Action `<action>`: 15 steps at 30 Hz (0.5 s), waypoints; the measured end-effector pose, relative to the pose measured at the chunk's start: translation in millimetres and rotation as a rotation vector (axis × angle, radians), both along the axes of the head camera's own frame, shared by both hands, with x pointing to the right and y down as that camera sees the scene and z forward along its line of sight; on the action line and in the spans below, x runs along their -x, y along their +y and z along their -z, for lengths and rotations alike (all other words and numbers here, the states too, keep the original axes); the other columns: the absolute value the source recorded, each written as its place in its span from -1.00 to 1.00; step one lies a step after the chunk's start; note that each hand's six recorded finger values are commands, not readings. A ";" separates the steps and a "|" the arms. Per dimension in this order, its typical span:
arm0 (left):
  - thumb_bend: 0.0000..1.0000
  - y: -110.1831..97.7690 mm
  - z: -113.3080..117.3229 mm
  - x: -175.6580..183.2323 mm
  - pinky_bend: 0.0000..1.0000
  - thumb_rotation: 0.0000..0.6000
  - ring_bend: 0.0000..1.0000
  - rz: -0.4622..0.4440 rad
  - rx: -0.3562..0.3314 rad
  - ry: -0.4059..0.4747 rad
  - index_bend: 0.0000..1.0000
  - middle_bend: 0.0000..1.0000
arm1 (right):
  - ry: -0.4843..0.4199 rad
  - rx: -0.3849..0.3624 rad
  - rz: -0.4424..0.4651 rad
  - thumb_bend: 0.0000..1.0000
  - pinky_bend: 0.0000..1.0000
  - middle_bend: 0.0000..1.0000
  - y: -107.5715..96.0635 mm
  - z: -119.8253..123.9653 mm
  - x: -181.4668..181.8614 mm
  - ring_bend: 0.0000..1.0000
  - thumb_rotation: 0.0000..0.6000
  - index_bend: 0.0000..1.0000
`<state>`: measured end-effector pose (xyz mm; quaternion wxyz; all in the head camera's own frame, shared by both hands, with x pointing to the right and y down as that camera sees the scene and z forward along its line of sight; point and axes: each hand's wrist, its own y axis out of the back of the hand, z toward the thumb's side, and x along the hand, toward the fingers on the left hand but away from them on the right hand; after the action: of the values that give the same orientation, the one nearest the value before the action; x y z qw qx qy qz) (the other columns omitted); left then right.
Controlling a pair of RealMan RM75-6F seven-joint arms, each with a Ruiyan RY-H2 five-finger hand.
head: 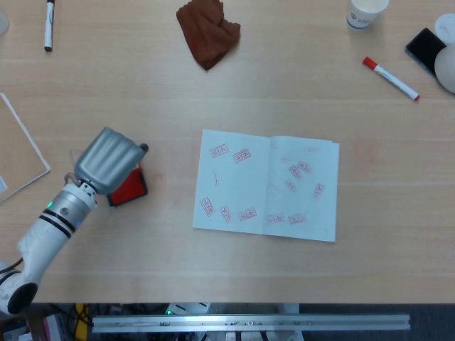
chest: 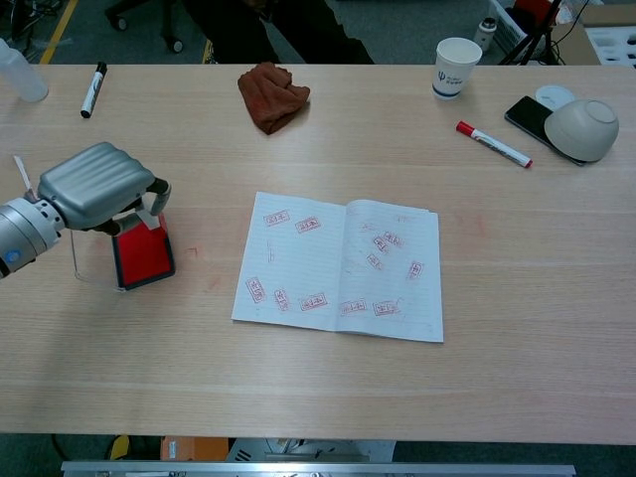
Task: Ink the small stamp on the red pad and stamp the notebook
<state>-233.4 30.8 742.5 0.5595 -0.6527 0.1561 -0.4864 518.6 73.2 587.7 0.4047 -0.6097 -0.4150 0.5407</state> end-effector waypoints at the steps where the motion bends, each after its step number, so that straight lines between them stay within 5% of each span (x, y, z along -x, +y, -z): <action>1: -0.32 1.1 2.5 -4.2 1.00 1.00 0.99 -0.008 -0.001 0.007 0.14 0.96 | 0.000 0.000 0.000 -0.42 -0.30 -0.33 -0.1 0.0 -0.3 -0.53 1.00 -0.31; 15: -0.32 21.0 22.1 -91.6 1.00 1.00 0.99 -0.163 -0.033 0.101 0.14 0.96 | 0.002 0.005 -0.013 -0.42 -0.30 -0.33 1.0 -1.3 -8.2 -0.53 1.00 -0.31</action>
<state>-141.8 51.8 720.4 0.5994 -0.6776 0.1385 -0.4029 526.8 74.2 589.0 0.4000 -0.6074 -0.4171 0.5450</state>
